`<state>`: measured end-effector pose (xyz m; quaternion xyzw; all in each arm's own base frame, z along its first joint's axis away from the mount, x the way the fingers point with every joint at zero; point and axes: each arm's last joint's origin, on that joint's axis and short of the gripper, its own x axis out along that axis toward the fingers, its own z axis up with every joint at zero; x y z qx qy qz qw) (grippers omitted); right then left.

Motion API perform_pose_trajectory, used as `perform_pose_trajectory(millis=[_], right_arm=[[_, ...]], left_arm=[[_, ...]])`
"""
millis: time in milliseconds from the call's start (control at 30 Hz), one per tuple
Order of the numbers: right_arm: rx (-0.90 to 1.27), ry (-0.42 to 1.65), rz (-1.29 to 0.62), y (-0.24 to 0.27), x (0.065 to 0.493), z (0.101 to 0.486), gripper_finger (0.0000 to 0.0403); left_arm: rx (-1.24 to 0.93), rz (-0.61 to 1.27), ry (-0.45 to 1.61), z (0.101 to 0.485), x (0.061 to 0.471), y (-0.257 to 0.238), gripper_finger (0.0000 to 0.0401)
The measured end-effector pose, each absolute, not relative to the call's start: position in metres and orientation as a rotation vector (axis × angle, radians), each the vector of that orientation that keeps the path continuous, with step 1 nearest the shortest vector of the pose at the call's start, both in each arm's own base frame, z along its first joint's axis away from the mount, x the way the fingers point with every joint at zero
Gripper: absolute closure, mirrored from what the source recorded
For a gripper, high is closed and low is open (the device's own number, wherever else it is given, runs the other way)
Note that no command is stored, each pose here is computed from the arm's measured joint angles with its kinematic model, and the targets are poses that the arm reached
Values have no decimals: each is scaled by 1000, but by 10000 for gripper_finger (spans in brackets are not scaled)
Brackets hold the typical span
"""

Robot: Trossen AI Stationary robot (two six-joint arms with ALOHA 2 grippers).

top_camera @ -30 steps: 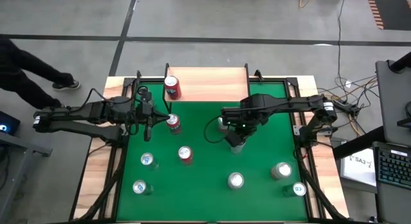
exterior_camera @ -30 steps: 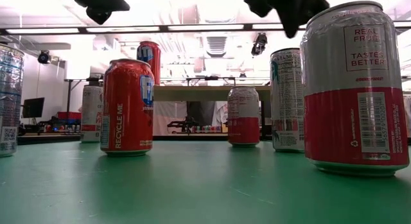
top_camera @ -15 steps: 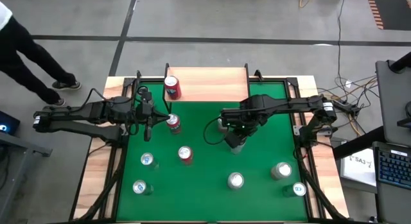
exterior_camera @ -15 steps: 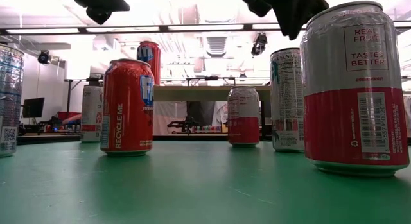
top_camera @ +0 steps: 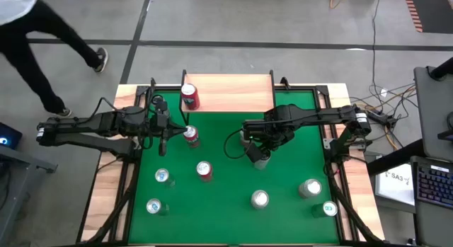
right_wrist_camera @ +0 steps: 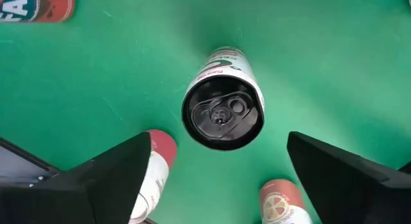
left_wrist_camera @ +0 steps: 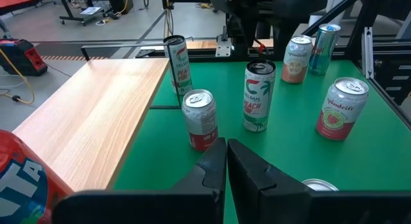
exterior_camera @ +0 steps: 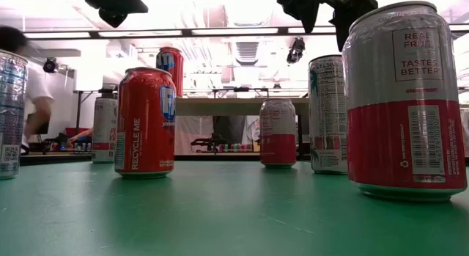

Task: Place canned beverage on shelf
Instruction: Put the bottom middle white soda can on the shelf

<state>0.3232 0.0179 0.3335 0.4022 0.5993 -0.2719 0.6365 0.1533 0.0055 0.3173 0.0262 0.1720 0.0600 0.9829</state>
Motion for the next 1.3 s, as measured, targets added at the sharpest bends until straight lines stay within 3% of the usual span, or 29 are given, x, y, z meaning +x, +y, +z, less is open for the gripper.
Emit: perform_pose_trajectory(millis=[400,1100,1300], right_arm=[[928,1366,-697,17,323,325,37],[965,1372,-680,18,333,258,38],[953,1368,-664,18,335,250,70]], left_arm=[[60,119,347,317,153,6,401],[61,124,345,317,153,6,401],[61,126,347,317,153,6,401]])
